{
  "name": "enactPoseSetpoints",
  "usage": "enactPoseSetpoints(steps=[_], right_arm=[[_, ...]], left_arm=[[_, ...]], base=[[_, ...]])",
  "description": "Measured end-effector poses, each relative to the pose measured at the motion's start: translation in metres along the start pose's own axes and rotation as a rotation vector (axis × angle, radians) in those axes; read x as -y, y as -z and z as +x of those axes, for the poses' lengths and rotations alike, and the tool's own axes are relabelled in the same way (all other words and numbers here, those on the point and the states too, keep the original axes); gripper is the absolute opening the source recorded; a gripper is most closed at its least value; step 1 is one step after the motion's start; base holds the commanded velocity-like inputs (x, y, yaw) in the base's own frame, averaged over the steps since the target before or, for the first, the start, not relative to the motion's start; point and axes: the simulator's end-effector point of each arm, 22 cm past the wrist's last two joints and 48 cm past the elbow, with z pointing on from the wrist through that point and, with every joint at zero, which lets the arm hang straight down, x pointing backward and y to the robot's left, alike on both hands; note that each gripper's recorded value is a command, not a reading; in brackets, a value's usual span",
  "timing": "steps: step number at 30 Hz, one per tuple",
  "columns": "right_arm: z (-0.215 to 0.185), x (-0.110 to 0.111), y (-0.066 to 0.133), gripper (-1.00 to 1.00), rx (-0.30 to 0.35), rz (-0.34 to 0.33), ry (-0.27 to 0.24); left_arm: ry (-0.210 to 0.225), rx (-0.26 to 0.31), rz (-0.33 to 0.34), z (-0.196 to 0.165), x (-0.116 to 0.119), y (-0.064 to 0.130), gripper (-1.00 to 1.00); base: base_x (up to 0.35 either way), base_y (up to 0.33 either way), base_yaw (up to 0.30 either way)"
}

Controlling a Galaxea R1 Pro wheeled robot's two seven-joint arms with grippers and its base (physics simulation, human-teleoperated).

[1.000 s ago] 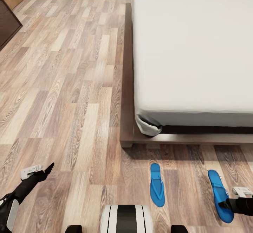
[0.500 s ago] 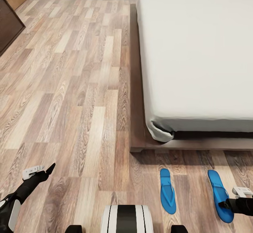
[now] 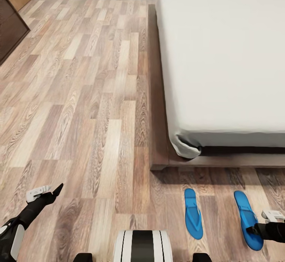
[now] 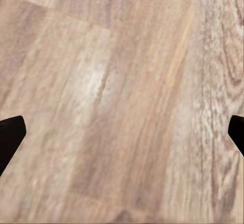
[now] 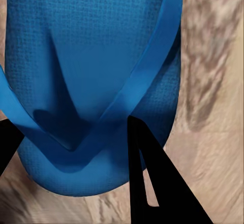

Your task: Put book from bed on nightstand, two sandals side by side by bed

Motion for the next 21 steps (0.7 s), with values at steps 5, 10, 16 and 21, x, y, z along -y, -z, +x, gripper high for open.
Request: enactPoseSetpoints(steps=[5,10,16,21], right_arm=[[0.0,0.0,0.0,-1.0,0.0,0.0,0.0],[0.0,0.0,0.0,-1.0,0.001,0.0,0.0],[0.0,0.0,0.0,-1.0,0.001,0.001,0.001],[0.0,0.001,0.0,-1.0,0.001,0.002,0.001]], left_arm=[[0.0,0.0,0.0,0.0,0.0,0.0,1.0],[0.002,-0.001,0.002,0.001,0.001,0.0,1.0],[0.051,-0.048,0.155,0.011,0.038,0.002,1.0],[0.198,-0.097,0.337,0.003,0.103,0.007,1.0]], base=[[-0.087,0.26,0.0],[-0.059,0.208,0.0],[-0.005,0.021,0.0],[0.0,0.001,0.0]])
